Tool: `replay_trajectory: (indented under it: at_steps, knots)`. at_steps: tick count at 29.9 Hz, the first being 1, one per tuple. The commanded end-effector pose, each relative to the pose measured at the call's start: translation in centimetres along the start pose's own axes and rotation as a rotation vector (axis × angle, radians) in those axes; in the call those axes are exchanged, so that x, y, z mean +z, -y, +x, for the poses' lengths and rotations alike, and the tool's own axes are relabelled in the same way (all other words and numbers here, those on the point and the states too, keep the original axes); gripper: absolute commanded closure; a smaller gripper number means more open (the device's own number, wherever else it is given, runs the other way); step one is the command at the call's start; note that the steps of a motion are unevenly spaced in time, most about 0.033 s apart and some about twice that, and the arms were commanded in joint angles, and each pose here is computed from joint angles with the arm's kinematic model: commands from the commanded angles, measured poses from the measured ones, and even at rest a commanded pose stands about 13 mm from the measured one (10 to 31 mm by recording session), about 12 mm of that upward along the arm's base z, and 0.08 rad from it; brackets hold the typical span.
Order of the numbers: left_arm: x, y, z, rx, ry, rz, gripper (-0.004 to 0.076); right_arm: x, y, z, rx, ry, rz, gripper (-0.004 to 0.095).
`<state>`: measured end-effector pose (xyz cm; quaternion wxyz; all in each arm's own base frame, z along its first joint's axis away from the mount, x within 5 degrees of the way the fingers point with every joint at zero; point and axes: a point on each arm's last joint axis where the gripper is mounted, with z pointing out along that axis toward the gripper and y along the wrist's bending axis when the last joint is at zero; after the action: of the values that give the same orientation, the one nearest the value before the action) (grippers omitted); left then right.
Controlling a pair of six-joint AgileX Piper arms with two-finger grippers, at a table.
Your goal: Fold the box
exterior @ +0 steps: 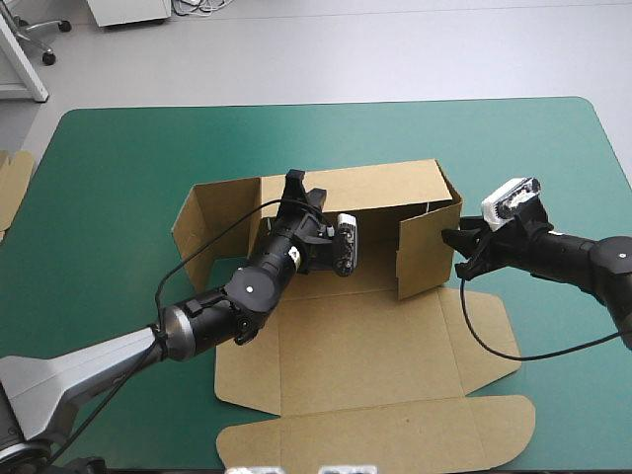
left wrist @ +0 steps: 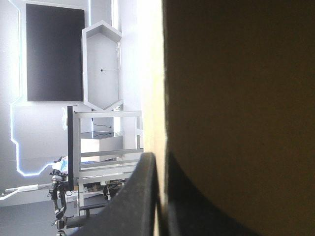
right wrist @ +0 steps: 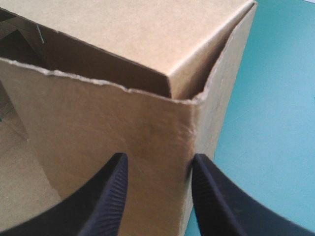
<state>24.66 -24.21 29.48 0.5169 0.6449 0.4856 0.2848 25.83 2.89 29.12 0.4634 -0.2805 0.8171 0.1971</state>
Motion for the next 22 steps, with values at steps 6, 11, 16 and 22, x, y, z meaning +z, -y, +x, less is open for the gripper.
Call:
replay_trajectory:
  at_steps: [6,11,16,22]
  knots:
    - [-0.8,-1.7,-0.2,-0.021,0.020,-0.052,0.0738,0.7,0.5,-1.1,0.011,0.081,-0.002,0.0336]
    - [-0.8,-1.6,-0.4,-0.021,0.034,-0.045,0.0738,1.9,0.0,-1.2,-0.040,0.066,0.006,0.0350]
    - [-0.8,-1.6,-0.5,-0.021,0.046,-0.039,0.0738,2.6,-0.7,-1.3,-0.082,0.048,0.019,0.0376]
    - [-0.8,-1.6,-0.6,-0.019,0.049,-0.040,0.0738,3.3,-1.0,-1.7,-0.096,0.047,0.110,0.0385]
